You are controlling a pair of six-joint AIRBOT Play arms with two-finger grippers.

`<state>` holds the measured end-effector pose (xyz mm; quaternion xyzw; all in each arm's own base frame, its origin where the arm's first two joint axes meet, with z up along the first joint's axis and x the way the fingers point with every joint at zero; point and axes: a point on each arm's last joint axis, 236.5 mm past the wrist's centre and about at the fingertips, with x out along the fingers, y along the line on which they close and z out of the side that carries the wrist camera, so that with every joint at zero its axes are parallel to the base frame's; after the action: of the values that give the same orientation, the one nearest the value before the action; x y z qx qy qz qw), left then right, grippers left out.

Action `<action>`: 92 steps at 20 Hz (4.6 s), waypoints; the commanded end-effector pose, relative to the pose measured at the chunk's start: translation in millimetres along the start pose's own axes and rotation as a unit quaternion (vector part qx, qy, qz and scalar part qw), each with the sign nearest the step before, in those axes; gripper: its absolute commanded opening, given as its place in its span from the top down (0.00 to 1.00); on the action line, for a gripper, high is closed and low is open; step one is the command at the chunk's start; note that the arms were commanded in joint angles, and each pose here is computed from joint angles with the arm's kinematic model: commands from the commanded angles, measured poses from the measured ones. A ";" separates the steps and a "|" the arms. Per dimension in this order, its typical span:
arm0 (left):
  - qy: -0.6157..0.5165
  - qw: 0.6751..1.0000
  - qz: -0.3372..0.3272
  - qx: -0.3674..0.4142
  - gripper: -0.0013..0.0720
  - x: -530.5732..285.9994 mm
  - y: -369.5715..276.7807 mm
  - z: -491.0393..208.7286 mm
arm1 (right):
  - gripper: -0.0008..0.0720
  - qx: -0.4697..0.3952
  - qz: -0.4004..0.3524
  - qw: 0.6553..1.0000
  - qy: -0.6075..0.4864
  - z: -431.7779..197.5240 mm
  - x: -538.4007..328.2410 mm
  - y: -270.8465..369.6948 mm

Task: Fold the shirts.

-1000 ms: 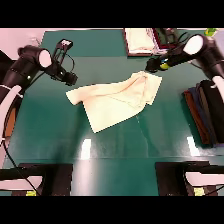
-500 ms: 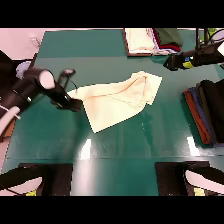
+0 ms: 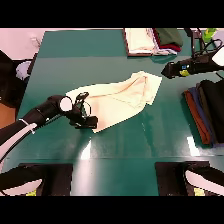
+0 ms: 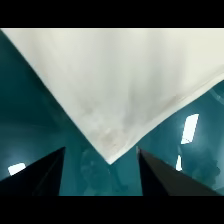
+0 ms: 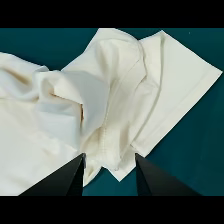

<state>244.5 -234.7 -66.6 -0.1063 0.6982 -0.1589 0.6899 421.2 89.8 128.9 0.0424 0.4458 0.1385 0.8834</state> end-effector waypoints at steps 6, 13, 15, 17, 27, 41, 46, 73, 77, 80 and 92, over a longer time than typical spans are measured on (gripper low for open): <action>0.001 0.999 -0.047 -0.024 0.46 18.3 -19.8 5.6 | 0.48 0.000 0.001 1.000 0.000 -0.6 0.5 0.7; -0.085 0.996 0.002 0.031 0.94 -46.4 12.9 51.9 | 0.48 0.019 -0.006 0.998 0.068 -32.7 -5.1 -15.9; -0.128 0.991 0.022 0.016 0.94 -81.9 40.7 65.7 | 0.48 0.037 -0.012 0.995 0.090 -45.9 -5.7 -28.4; -0.153 0.987 0.048 -0.001 0.94 -109.0 69.6 69.2 | 0.48 0.052 -0.013 0.991 0.119 -70.9 7.7 -35.8; -0.145 0.987 0.069 -0.006 0.94 -125.8 95.5 60.4 | 0.29 0.039 0.112 0.970 0.214 -139.7 113.6 75.9; -0.199 0.976 0.082 0.030 0.94 -164.2 87.4 75.9 | 0.96 -0.011 0.117 0.975 0.187 -105.5 131.7 110.2; -0.410 0.903 0.088 0.091 0.94 -348.4 32.5 91.1 | 0.96 -0.019 0.103 0.994 -0.025 16.5 -17.5 85.0; -0.314 0.932 0.156 0.092 0.94 -283.0 63.8 221.7 | 0.97 0.140 0.073 0.987 0.040 25.6 -30.9 -28.0; -0.219 0.960 0.158 0.073 0.94 -178.4 96.4 251.4 | 0.97 0.187 0.062 0.978 0.071 8.9 58.1 -59.9; -0.187 0.967 0.159 0.066 0.69 -154.6 104.9 248.4 | 0.96 0.175 0.059 0.980 0.080 1.9 87.5 -72.8; -0.133 0.979 0.156 0.025 0.24 -171.3 107.8 145.2 | 0.38 0.140 -0.106 0.970 0.166 -84.8 -1.5 -166.8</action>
<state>437.8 -85.1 60.7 0.0227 0.5893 -0.0578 0.8055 431.5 -35.5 54.2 0.1402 0.5722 0.0436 0.8069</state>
